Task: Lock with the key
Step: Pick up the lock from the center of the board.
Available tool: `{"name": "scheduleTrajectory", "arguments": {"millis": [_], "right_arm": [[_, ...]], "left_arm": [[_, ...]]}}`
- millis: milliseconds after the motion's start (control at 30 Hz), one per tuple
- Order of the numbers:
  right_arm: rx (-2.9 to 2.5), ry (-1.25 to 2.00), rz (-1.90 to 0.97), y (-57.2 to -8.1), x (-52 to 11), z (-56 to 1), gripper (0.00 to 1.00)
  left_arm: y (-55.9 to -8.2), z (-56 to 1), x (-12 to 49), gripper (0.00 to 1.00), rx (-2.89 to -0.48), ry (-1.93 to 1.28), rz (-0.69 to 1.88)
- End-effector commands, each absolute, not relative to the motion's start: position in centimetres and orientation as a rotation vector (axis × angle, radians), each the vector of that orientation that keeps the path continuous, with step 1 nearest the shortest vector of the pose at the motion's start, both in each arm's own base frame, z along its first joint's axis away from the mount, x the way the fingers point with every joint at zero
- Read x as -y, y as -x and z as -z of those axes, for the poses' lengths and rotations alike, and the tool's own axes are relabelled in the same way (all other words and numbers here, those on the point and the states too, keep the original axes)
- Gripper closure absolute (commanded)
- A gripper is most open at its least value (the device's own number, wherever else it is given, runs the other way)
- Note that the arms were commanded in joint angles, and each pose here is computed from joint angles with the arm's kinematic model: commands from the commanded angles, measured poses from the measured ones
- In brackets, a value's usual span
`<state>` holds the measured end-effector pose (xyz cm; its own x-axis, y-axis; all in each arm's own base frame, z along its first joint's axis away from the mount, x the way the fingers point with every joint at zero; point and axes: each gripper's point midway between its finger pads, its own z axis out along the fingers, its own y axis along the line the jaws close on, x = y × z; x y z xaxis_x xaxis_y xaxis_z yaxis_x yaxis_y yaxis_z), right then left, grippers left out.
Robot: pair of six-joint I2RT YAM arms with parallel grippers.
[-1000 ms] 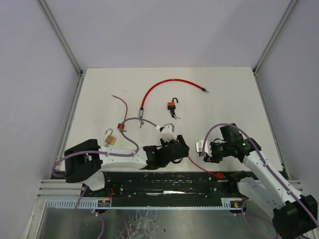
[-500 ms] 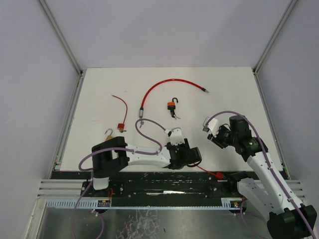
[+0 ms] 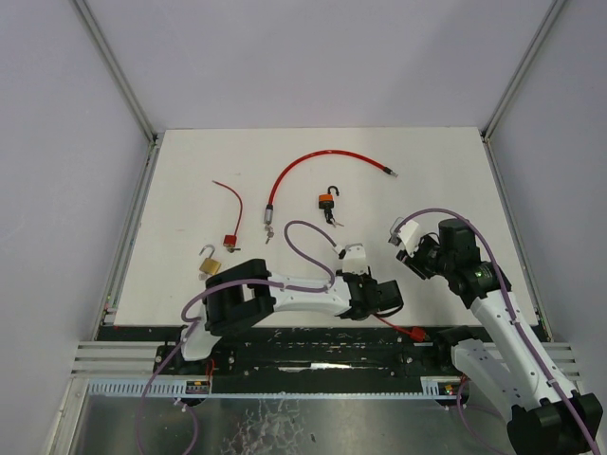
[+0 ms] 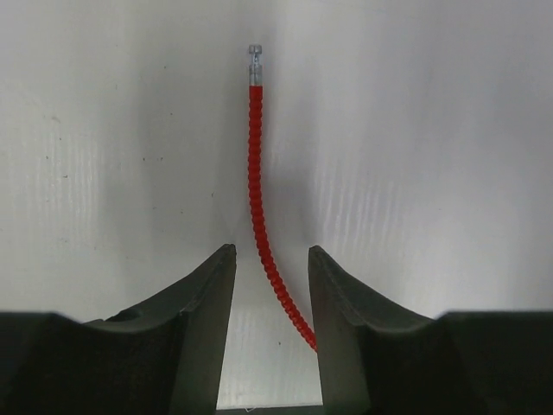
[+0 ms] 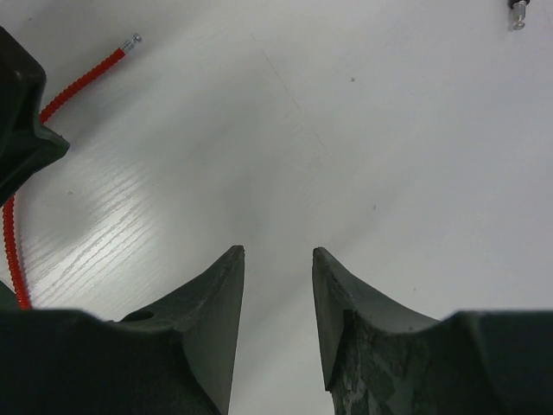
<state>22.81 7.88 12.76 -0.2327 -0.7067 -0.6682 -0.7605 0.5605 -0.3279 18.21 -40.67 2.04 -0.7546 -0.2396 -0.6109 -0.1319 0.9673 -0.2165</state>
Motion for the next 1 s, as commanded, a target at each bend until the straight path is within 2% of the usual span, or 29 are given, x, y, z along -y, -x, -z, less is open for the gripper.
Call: {"name": "scheduleTrajectory", "arguments": {"millis": [0,100,367,433,700,967], "right_arm": [[-1.936,1.127,-0.048,-23.8,-7.7,-14.6,0.56],[-1.939,1.128,-0.051,-23.8,-7.8,-14.5,0.57],[-1.944,1.119,-0.048,-23.9,-7.7,-14.5,0.57],[-1.948,1.118,-0.047,-23.9,-7.7,-14.4,0.57],[-1.955,1.121,-0.086,-23.7,-8.1,-14.3,0.58],[-1.946,1.184,-0.248,-22.4,-10.0,-14.1,0.58]], "left_arm": [[-17.9,-0.9,39.3,0.63,-2.456,0.188,0.042],[-17.9,-0.6,39.5,0.68,-2.463,0.167,0.028],[-17.9,-0.6,40.0,0.96,-2.478,0.155,0.034],[-18.1,-1.2,40.0,1.00,-2.467,0.157,0.042],[-21.6,-6.9,40.2,1.00,-2.355,0.204,0.122],[-24.5,-12.8,39.7,1.00,-2.273,0.239,0.238]]}}
